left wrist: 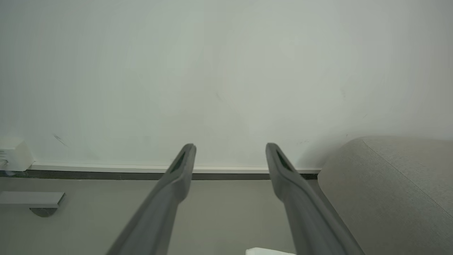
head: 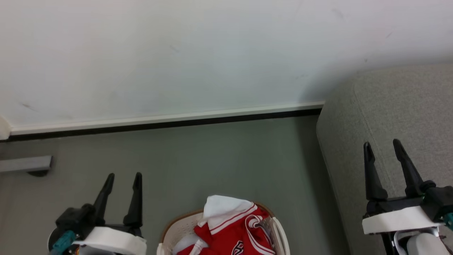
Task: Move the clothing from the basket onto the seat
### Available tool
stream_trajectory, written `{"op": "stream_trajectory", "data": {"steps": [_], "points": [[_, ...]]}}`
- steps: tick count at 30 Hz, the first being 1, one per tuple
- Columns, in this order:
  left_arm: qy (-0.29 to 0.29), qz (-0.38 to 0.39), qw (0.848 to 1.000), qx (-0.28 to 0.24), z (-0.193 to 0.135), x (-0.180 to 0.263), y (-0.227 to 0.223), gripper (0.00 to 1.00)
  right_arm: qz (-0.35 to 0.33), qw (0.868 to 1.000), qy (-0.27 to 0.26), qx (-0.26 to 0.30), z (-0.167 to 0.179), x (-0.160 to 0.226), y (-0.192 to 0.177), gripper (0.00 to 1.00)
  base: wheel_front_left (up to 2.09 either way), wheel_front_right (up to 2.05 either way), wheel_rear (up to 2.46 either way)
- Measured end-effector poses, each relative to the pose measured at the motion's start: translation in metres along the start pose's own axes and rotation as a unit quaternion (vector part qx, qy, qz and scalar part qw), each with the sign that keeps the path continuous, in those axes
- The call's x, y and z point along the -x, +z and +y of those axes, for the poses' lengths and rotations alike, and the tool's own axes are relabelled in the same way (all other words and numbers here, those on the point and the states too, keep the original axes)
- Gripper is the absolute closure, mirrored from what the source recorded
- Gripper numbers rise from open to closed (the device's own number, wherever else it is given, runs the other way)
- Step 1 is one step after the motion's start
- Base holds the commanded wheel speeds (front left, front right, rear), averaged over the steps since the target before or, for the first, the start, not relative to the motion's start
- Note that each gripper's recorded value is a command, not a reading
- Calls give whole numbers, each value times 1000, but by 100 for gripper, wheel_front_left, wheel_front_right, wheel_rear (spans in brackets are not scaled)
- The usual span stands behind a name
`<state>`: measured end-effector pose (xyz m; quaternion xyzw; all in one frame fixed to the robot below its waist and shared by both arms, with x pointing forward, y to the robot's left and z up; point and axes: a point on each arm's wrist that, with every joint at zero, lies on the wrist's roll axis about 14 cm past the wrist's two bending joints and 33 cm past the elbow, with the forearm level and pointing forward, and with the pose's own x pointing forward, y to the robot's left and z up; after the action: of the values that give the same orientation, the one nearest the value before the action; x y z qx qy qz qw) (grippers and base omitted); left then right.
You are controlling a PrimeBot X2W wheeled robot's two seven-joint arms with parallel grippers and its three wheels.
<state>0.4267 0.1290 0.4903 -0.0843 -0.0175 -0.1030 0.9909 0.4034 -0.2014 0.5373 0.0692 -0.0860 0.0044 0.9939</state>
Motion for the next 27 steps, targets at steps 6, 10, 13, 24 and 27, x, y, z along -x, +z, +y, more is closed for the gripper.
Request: {"op": "stream_trajectory", "data": {"steps": [6, 10, 13, 24, 27], "points": [[-36, 61, 997, 18, -10, -24, -46, 0, -7, 1000, -15, -12, -11, -21, -3, 0, 0, 0, 0], [-58, 111, 992, 25, -13, -37, -83, 0, -8, 1000, -25, -10, -20, -34, -8, 0, 0, 0, 0], [-80, 165, 983, 32, -22, -37, -121, 0, -5, 999, -34, -2, -29, -42, -15, 0, 0, 0, 0], [-179, 331, 926, 45, -62, -21, -235, 0, 5, 998, -56, 17, -53, -69, -41, 0, 0, 0, 0], [-200, 376, 903, 49, -71, -12, -260, 0, 7, 998, -61, 22, -59, -74, -46, 0, 0, 0, 0]]}}
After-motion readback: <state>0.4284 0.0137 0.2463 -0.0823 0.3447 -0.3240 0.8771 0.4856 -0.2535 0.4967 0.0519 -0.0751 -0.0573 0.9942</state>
